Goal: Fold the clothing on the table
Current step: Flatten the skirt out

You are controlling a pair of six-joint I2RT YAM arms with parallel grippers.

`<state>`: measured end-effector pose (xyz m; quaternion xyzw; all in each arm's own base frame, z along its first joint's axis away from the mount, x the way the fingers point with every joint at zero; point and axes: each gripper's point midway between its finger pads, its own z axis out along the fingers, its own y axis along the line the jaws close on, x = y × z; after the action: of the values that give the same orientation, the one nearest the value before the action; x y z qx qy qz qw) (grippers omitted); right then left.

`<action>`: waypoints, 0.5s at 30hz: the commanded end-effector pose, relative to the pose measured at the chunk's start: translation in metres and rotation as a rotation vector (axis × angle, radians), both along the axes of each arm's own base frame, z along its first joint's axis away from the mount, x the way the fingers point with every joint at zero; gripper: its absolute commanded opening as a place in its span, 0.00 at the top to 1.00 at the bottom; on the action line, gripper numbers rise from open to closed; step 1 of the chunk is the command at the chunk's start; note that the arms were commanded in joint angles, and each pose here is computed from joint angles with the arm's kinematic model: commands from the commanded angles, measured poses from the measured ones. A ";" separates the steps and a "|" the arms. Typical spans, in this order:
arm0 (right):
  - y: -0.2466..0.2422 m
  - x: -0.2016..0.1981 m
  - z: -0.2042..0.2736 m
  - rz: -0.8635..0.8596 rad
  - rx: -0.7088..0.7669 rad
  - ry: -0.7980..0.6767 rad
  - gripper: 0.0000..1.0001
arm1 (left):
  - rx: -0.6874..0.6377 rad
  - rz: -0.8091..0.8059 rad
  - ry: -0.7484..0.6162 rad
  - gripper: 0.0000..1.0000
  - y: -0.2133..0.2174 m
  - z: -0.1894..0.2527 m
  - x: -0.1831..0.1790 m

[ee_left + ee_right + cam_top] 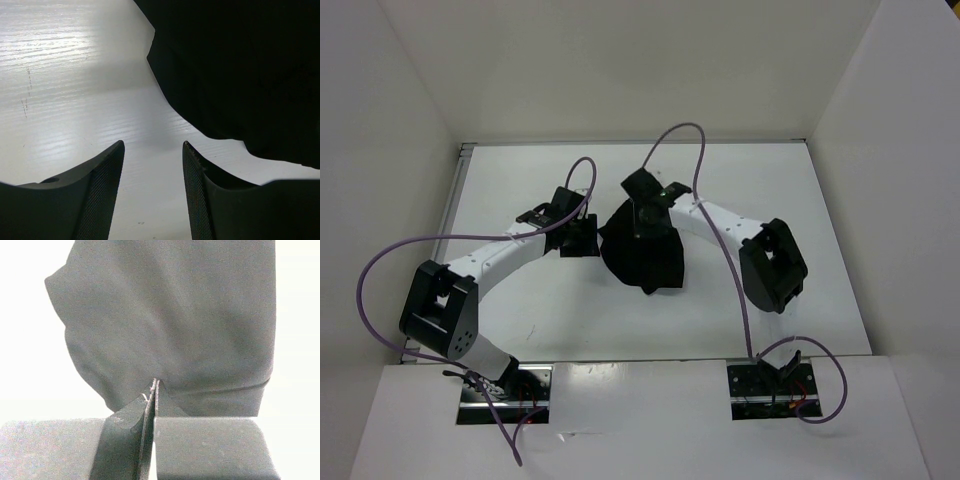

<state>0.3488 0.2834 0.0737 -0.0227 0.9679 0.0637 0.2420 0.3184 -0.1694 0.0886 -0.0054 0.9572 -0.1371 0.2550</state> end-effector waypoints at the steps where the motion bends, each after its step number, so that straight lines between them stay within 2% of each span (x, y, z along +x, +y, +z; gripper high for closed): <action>1: 0.006 0.036 0.122 -0.004 0.072 -0.282 1.00 | -0.007 -0.016 -0.051 0.42 0.001 0.011 0.005; 2: 0.010 0.044 0.146 -0.006 0.097 -0.334 1.00 | -0.007 -0.016 -0.051 0.42 0.001 0.011 0.005; 5: 0.020 0.057 0.154 0.018 0.080 -0.341 1.00 | -0.004 -0.016 -0.043 0.42 0.002 0.010 0.003; 7: 0.025 0.059 0.136 0.031 0.053 -0.291 0.99 | 0.003 -0.011 -0.046 0.42 0.003 0.010 0.004; 8: 0.023 0.057 0.129 0.033 0.036 -0.271 0.78 | 0.003 -0.011 -0.046 0.42 0.003 0.010 0.004; 11: 0.013 0.037 0.092 0.034 -0.005 -0.171 0.52 | 0.000 -0.011 -0.054 0.42 0.003 0.013 0.004; 15: -0.004 0.014 0.061 0.025 -0.036 -0.103 0.46 | 0.000 -0.011 -0.054 0.42 0.003 0.013 0.004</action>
<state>0.3910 0.2985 0.1676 -0.0344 0.9344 0.0853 0.3441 0.3187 -0.1685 0.0887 -0.0059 0.9571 -0.1349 0.2562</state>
